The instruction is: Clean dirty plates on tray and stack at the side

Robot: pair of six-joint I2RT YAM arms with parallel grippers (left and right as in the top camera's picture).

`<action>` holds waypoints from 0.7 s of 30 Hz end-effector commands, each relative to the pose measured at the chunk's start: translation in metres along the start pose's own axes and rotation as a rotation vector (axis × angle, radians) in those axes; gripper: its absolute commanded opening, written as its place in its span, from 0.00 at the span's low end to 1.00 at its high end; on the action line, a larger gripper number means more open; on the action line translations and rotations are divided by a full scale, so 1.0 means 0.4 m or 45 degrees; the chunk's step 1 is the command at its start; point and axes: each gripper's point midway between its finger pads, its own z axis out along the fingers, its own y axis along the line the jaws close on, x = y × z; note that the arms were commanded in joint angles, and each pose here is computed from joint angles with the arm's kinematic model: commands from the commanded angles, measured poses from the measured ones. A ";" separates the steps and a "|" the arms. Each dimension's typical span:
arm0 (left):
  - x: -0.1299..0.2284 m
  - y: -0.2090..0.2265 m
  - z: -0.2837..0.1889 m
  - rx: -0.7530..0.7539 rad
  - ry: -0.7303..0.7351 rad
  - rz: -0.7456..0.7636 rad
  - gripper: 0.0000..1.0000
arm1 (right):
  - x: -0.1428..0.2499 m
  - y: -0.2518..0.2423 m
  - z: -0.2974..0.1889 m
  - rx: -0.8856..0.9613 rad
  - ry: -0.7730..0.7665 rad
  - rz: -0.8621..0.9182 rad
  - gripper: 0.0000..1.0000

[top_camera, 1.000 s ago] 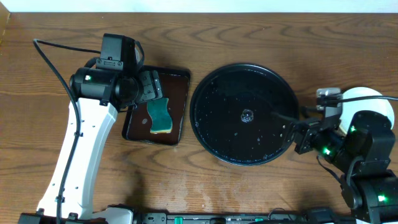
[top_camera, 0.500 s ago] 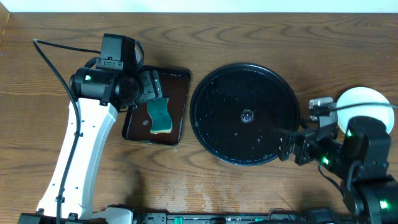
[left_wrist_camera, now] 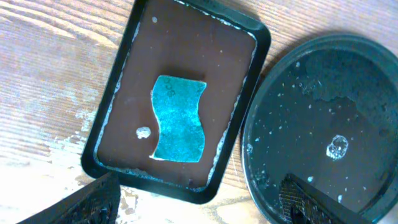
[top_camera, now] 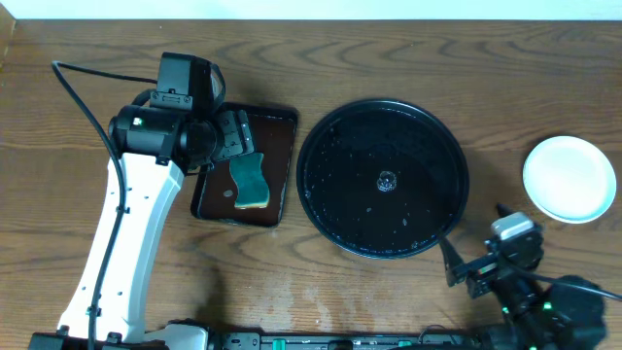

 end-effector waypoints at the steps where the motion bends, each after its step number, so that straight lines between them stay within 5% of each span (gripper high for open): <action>1: -0.007 -0.001 -0.008 0.006 -0.011 0.010 0.82 | 0.067 -0.021 0.025 0.062 0.005 -0.027 0.99; 21: -0.007 -0.001 -0.008 0.006 -0.011 0.010 0.82 | 0.126 -0.057 0.152 0.128 -0.342 -0.113 0.99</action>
